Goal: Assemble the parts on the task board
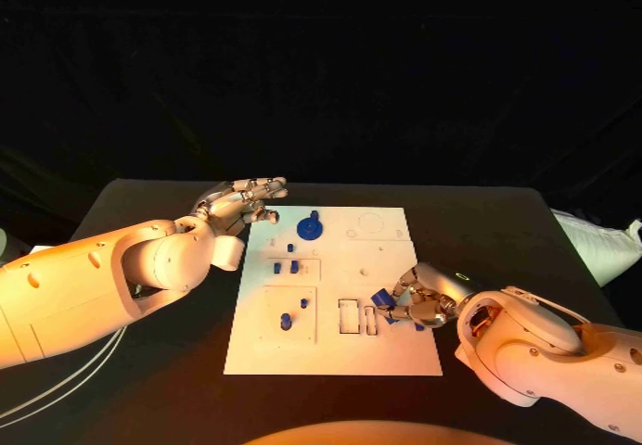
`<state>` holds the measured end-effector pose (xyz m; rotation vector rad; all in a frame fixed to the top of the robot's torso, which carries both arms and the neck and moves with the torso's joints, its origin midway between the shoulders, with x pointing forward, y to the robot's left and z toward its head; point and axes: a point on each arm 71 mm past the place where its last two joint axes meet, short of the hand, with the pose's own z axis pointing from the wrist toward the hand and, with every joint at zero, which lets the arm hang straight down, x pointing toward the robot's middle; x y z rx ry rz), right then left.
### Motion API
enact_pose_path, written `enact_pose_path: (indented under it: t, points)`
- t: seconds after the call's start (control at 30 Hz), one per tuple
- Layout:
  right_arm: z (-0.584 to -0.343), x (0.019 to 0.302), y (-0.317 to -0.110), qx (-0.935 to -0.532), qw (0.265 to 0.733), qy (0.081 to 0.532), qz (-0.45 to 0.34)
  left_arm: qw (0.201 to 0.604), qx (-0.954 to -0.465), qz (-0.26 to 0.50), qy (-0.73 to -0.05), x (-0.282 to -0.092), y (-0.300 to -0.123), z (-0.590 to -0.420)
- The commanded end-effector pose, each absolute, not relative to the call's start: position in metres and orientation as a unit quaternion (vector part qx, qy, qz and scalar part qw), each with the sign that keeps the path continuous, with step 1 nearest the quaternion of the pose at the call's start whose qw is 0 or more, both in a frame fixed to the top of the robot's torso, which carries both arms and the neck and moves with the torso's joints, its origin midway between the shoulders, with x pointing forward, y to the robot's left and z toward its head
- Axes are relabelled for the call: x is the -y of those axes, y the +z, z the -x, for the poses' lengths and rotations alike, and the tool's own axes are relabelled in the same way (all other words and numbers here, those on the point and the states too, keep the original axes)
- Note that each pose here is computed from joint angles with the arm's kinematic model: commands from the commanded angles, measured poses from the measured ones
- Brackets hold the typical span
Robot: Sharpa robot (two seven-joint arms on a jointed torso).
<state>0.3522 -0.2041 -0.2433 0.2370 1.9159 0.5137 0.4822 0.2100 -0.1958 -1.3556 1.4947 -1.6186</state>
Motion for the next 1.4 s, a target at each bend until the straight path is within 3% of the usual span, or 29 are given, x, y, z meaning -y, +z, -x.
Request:
enact_pose_path:
  t: [0.03, 0.7, 1.4]
  points:
    - [-0.352, 0.203, -0.239, -0.792, 0.544, 0.237, -0.144, 0.268, -0.558, 0.495, -0.610, -0.207, -0.194, -0.481]
    - [-0.351, 0.164, -0.257, -0.847, 0.456, 0.249, -0.108, 0.265, -0.558, 0.494, -0.612, -0.205, -0.194, -0.480]
    - [-0.358, 0.160, -0.259, -0.837, 0.483, 0.240, -0.090, 0.264, -0.559, 0.494, -0.611, -0.204, -0.194, -0.480]
